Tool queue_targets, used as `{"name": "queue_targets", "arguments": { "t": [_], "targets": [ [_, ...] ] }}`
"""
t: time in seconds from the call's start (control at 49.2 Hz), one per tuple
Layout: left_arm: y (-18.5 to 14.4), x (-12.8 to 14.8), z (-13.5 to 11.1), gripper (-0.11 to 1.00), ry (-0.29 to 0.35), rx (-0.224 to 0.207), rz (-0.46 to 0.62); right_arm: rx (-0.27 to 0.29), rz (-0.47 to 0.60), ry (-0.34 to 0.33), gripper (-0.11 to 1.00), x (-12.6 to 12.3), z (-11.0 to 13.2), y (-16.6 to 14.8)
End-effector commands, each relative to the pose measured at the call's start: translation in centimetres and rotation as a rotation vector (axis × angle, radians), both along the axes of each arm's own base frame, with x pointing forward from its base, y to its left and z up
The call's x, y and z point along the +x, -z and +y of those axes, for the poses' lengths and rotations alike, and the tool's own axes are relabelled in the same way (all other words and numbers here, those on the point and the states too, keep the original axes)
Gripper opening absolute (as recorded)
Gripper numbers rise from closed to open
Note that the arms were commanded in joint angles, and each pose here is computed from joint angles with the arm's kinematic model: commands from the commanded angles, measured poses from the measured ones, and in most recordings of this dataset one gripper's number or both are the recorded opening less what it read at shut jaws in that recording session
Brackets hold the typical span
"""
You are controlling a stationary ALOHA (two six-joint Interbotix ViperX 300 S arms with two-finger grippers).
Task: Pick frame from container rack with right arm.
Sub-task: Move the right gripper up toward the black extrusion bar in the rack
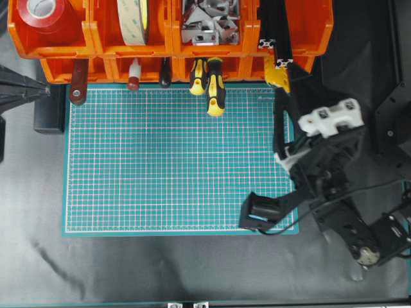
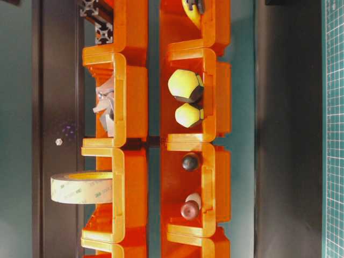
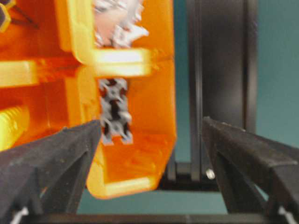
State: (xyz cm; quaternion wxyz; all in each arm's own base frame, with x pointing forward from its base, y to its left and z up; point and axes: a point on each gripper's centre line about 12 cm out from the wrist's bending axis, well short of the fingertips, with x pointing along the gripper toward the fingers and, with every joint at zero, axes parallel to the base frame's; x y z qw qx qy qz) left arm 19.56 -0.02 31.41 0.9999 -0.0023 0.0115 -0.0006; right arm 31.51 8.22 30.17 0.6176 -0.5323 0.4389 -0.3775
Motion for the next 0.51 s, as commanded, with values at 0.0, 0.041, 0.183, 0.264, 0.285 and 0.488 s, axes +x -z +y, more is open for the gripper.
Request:
{"name": "queue_targets", "arguments": {
  "t": [0.0, 0.041, 0.183, 0.264, 0.285, 0.488],
  "targets": [
    [-1.0, 0.1, 0.0, 0.0, -0.001, 0.0, -0.025, 0.018, -0.019, -0.019, 0.83, 0.3, -0.1, -0.4],
    [-1.0, 0.1, 0.0, 0.0, -0.001, -0.002, -0.025, 0.021, -0.016, -0.017, 0.83, 0.4, -0.2, -0.3],
    [-0.9, 0.1, 0.0, 0.0, -0.001, -0.002, -0.023, 0.021, -0.01, 0.012, 0.83, 0.5, -1.2, -0.1],
    [-0.9, 0.1, 0.0, 0.0, -0.001, -0.002, -0.023, 0.02, -0.007, 0.026, 0.83, 0.6, -1.7, 0.0],
    [-0.9, 0.1, 0.0, 0.0, -0.001, -0.002, -0.023, 0.02, -0.007, 0.029, 0.83, 0.6, -1.8, 0.0],
    [-0.9, 0.1, 0.0, 0.0, -0.001, -0.002, -0.023, 0.029, 0.02, 0.046, 0.83, 0.3, -2.2, 0.8]
  ]
}}
